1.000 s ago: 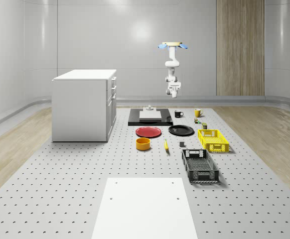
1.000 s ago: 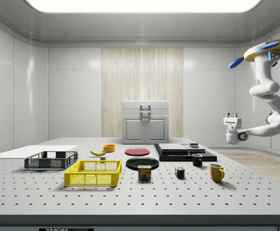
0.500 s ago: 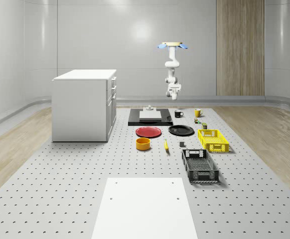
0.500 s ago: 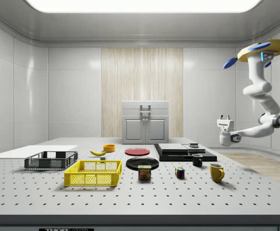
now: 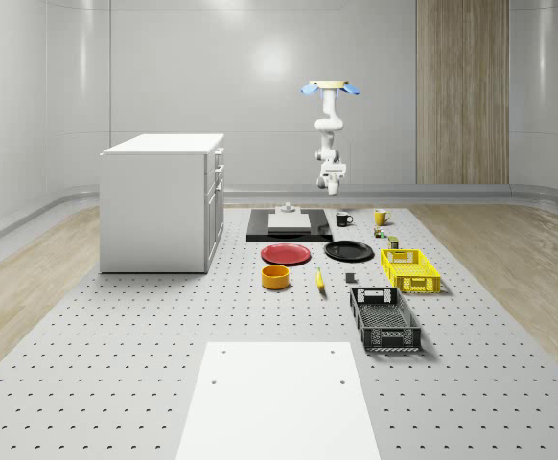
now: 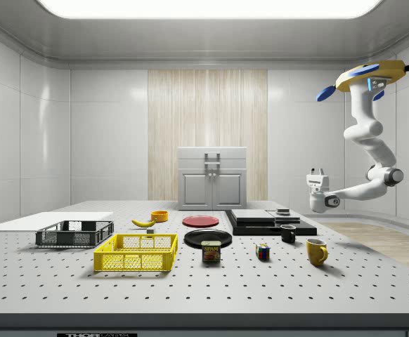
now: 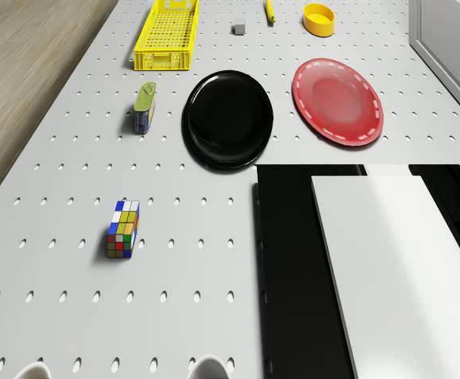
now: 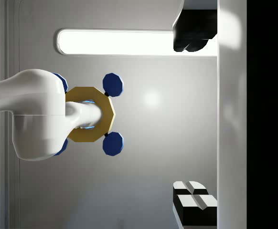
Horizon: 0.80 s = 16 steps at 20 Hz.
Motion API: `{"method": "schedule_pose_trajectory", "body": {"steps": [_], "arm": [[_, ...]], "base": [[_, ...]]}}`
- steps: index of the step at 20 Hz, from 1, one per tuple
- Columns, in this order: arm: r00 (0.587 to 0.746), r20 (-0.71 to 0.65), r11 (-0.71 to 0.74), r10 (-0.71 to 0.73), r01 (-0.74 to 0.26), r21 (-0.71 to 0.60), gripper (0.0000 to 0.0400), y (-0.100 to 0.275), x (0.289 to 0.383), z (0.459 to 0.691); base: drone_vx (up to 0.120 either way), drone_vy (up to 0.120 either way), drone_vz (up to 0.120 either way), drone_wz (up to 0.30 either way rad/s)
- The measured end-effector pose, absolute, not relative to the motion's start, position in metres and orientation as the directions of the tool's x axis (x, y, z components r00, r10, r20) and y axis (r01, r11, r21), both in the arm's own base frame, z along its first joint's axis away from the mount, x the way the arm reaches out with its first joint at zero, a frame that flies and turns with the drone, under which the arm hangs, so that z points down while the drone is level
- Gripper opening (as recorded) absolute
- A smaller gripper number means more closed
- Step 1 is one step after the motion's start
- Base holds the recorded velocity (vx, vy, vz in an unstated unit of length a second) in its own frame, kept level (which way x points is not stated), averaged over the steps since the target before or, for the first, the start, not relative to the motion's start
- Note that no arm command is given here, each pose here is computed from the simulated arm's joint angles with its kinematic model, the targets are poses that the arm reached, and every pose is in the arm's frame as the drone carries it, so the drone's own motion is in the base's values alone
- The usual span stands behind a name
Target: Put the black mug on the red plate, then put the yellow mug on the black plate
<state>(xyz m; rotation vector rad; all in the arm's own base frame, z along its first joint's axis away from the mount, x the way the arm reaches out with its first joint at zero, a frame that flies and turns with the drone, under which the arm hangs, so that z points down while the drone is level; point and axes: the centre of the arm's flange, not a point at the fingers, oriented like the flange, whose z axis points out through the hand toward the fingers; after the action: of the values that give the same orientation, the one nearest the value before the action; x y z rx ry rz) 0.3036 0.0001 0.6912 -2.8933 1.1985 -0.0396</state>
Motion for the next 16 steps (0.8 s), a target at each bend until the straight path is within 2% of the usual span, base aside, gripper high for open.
{"method": "schedule_pose_trajectory", "body": {"steps": [16], "arm": [[0.706,0.036,-0.707,-0.707,-0.707,-0.019,0.0400,0.0012,0.3024,0.6913]], "base": [[0.120,0.000,0.000,0.000]]}}
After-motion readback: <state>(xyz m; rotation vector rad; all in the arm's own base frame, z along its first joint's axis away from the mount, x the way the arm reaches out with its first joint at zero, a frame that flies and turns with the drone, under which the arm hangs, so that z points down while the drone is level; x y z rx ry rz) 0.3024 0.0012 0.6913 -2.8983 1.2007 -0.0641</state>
